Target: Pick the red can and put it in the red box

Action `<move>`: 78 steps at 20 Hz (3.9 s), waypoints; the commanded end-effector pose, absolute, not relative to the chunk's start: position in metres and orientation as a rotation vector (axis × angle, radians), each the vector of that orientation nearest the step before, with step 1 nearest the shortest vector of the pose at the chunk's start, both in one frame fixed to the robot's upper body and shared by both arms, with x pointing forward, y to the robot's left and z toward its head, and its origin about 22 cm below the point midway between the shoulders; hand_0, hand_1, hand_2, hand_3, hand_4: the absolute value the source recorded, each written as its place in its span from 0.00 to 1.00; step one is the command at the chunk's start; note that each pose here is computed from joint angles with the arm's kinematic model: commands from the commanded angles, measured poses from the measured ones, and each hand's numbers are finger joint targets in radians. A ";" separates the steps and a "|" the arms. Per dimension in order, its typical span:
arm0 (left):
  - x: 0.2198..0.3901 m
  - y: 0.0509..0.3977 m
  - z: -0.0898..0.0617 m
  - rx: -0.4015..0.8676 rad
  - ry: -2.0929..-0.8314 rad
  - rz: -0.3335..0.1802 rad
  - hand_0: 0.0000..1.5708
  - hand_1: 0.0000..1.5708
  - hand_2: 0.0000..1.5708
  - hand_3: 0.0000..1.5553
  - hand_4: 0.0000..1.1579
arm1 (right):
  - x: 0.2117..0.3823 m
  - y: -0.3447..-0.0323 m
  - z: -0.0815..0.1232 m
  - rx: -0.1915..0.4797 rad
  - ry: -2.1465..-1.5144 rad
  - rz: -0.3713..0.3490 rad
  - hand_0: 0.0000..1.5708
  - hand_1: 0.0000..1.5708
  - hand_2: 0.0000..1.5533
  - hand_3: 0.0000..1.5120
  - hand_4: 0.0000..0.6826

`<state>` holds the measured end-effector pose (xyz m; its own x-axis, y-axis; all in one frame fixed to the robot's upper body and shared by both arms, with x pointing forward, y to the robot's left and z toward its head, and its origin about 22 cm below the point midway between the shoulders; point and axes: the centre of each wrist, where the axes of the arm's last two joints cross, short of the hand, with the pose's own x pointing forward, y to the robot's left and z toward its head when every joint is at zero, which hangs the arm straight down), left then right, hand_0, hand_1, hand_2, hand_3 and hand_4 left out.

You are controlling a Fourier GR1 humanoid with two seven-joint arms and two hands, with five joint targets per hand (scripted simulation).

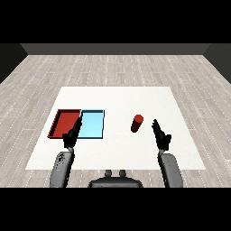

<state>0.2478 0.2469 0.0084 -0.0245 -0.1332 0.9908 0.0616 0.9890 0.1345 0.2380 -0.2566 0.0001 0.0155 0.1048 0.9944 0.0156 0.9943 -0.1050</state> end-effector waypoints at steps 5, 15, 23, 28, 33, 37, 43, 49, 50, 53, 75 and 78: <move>0.249 0.248 0.008 0.074 -1.558 -0.094 0.00 0.00 0.00 0.00 0.00 | 0.280 -0.344 0.011 -0.088 -1.571 0.037 0.00 0.00 0.00 0.00 0.00; 0.252 0.233 0.023 0.017 -2.029 -0.016 0.00 0.00 0.00 0.00 0.00 | 0.309 -0.371 0.005 0.023 -1.903 0.026 0.00 0.00 0.00 0.00 0.00; 0.258 0.225 -0.007 -0.038 -2.014 -0.016 0.00 0.00 0.00 0.00 0.00 | 0.316 -0.373 0.005 0.028 -1.899 0.040 0.00 0.00 0.00 0.00 0.00; 0.239 0.248 0.021 -0.038 -2.041 0.011 0.00 0.00 0.00 0.00 0.00 | 0.305 -0.360 -0.009 0.046 -1.887 0.048 0.00 0.00 0.00 0.00 0.00; 0.254 0.236 0.012 -0.052 -2.032 0.024 0.00 0.00 0.00 0.00 0.00 | 0.322 -0.347 0.002 0.119 -1.839 0.024 0.00 0.00 0.00 0.00 0.00; 0.235 0.241 0.008 -0.035 -2.046 0.033 0.00 0.00 0.00 0.00 0.00 | 0.328 -0.326 0.003 0.151 -1.807 0.015 0.00 0.00 0.00 0.00 0.00; 0.261 0.243 0.005 -0.051 -2.043 0.022 0.00 0.00 0.00 0.00 0.00 | 0.350 -0.292 -0.024 0.176 -1.787 0.009 0.00 0.00 0.00 0.00 0.00; 0.262 0.247 0.019 -0.052 -2.031 0.038 0.00 0.00 0.00 0.00 0.00 | 0.359 -0.274 -0.024 0.221 -1.751 0.025 0.00 0.00 0.00 0.00 0.00; 0.251 0.246 0.030 -0.048 -2.029 0.031 0.00 0.00 0.00 0.00 0.00 | 0.356 -0.279 -0.037 0.235 -1.740 0.011 0.00 0.00 0.00 0.00 0.00; 0.217 0.246 0.004 -0.054 -2.055 0.054 0.00 0.00 0.00 0.00 0.00 | 0.353 -0.265 -0.043 0.248 -1.728 -0.003 0.00 0.00 0.00 0.00 0.00; 0.249 0.244 0.037 -0.044 -2.029 0.038 0.00 0.00 0.00 0.00 0.00 | 0.364 -0.239 -0.070 0.330 -1.649 -0.053 0.00 0.00 0.00 0.00 0.00; 0.236 0.251 0.015 -0.051 -2.035 0.055 0.00 0.00 0.00 0.00 0.00 | 0.371 -0.229 -0.056 0.366 -1.636 -0.005 0.00 0.00 0.00 0.00 0.00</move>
